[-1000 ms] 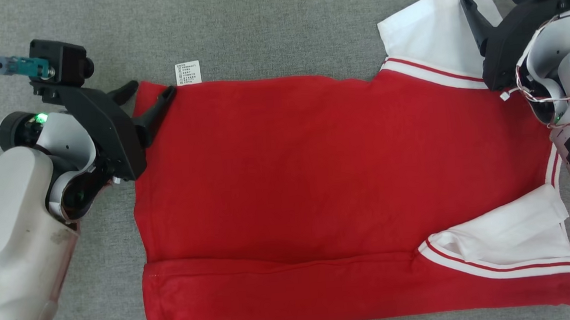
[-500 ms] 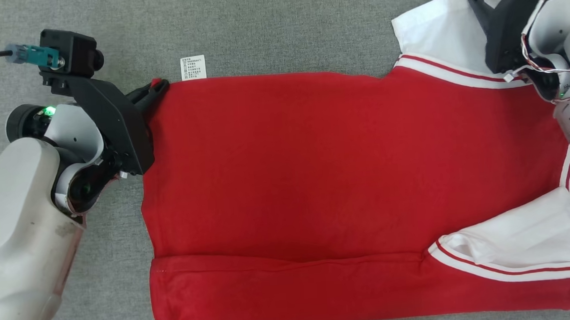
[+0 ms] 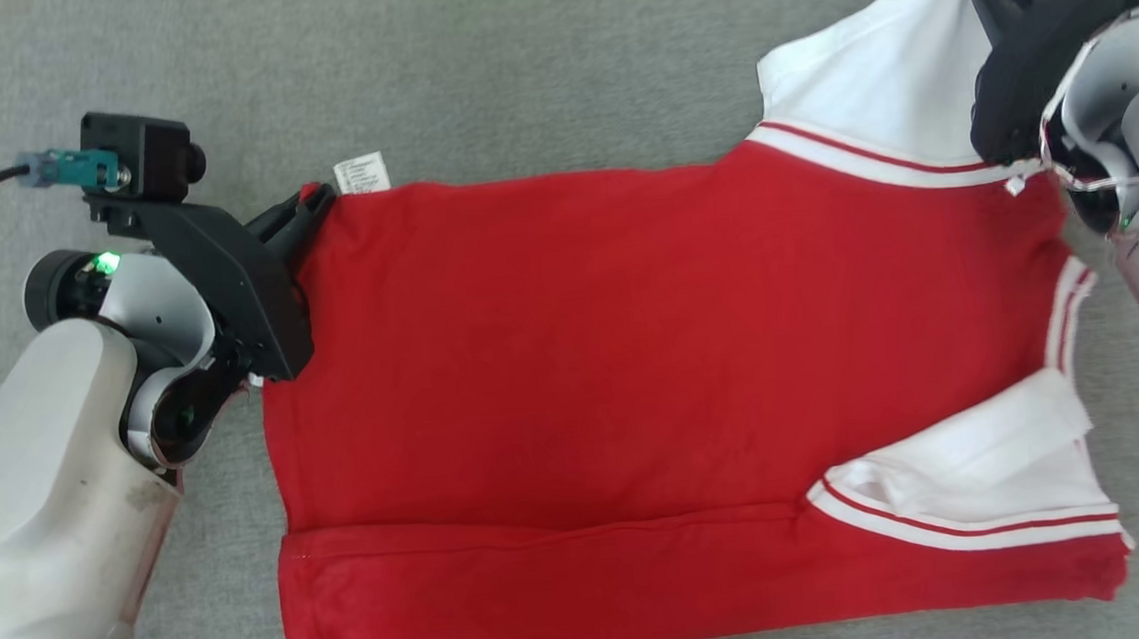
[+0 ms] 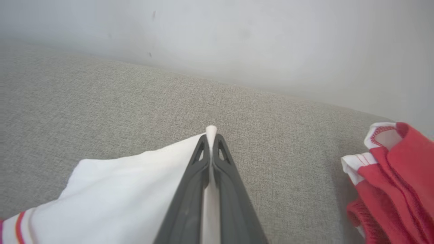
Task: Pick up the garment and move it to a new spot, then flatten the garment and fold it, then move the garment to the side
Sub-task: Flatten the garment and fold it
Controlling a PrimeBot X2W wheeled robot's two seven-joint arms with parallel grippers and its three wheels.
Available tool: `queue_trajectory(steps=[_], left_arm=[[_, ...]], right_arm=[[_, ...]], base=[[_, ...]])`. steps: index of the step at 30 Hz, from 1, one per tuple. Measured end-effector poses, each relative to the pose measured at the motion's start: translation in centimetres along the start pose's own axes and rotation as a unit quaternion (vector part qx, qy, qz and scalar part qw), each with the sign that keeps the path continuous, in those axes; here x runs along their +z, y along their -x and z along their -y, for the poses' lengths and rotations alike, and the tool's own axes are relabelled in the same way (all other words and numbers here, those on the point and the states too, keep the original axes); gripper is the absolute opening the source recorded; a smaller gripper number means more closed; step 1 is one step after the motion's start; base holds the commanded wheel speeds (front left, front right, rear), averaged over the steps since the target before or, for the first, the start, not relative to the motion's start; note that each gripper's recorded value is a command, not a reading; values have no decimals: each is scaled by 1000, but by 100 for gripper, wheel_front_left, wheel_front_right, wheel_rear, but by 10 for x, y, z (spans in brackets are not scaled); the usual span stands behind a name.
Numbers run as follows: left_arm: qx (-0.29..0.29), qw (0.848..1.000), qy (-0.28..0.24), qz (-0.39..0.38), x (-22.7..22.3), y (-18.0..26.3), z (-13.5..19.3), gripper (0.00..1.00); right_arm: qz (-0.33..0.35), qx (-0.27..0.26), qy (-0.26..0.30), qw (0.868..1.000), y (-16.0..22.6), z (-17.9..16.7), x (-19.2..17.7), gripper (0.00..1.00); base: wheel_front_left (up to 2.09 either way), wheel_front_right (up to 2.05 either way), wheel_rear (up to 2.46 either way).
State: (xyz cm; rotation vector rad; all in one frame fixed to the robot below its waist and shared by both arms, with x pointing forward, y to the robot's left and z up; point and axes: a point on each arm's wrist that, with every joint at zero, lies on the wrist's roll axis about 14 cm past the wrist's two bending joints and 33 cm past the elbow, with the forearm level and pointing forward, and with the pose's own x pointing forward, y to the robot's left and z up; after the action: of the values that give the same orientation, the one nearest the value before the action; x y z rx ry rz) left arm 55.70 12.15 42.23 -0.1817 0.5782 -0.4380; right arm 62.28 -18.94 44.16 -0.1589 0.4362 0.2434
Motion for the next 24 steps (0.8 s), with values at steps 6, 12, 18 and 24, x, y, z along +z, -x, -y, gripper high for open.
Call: queue_trajectory(steps=[6, 12, 18, 24], left_arm=[[-4, 1000, -6, 30, 14, 4, 10, 0], [0, 998, -12, 60, 25, 12, 15, 0], [-3, 996, -10, 90, 27, 27, 25, 0], [1, 993, -8, 114, 21, 44, 28, 0]], right_arm=[[53, 5, 3, 999, 24, 0, 11, 0], [106, 18, -4, 994, 49, -7, 19, 0], [151, 38, -18, 988, 80, -20, 13, 0], [169, 38, -28, 985, 109, -22, 0, 0]], base=[[0, 0, 0], [0, 0, 0], [0, 0, 0], [0, 0, 0]])
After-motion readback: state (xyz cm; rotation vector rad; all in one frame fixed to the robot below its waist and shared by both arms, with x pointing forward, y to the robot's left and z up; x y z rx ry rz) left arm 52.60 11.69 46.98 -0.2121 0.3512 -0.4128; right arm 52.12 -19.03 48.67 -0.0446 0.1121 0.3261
